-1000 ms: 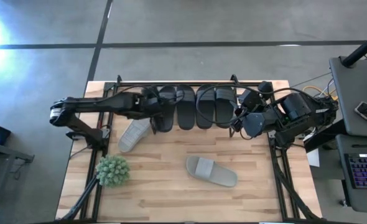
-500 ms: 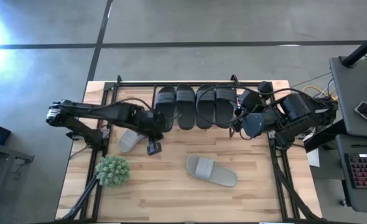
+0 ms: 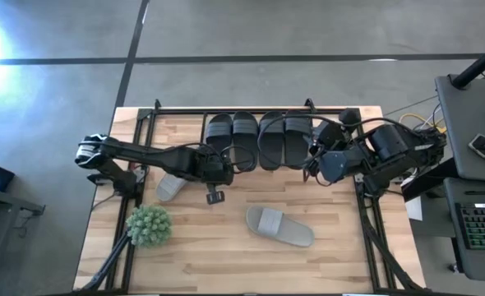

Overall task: Pick and place slides into the shelf
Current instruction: Put the black slipper on the shelf, then put the right gray slipper under the shelf

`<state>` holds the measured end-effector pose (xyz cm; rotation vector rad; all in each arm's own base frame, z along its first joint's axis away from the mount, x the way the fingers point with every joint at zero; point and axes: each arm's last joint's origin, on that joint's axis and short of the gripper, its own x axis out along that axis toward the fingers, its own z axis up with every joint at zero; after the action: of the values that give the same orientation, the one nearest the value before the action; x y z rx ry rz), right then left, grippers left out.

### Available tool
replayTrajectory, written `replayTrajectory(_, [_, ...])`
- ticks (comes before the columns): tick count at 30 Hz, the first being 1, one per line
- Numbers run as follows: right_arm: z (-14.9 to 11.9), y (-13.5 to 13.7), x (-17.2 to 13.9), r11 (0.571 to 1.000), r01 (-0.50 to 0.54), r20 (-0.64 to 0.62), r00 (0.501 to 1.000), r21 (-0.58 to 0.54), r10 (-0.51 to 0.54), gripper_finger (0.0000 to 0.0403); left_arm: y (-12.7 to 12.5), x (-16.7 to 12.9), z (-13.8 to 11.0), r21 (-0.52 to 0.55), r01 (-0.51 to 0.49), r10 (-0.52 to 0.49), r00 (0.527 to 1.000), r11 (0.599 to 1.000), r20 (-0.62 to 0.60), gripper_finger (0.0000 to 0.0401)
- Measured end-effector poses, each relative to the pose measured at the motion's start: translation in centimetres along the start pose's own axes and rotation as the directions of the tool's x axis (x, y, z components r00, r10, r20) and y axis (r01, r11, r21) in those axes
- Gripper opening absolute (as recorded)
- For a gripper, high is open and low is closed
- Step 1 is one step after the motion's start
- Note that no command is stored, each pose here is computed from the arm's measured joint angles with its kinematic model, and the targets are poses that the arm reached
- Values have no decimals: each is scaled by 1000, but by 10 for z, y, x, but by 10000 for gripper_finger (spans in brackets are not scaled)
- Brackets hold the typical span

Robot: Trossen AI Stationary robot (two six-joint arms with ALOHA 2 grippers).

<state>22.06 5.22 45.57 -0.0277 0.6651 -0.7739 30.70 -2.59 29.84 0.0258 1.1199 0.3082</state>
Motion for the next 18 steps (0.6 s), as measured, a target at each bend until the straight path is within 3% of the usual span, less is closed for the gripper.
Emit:
replayTrajectory(6, [-5, 3, 4, 1000, 10, -16, 1000, -12, -11, 134, 1, 7, -2, 19, -21, 21, 1000, 1000, -6, 0])
replayTrajectory(13, [-11, 2, 6, 1000, 5, -35, 999, -1, -5, 134, 6, 10, 1, 4, -219, 219, 975, 976, 50, 0])
replayTrajectory(16, [-13, -2, 5, 999, 1, -38, 999, 33, 0, 134, 6, 6, 2, -5, -187, 187, 980, 982, 63, 0])
replayTrajectory(18, [-15, -4, 4, 998, -10, -49, 999, 58, 13, 134, 4, 4, 3, -8, -96, 96, 994, 995, 60, 0])
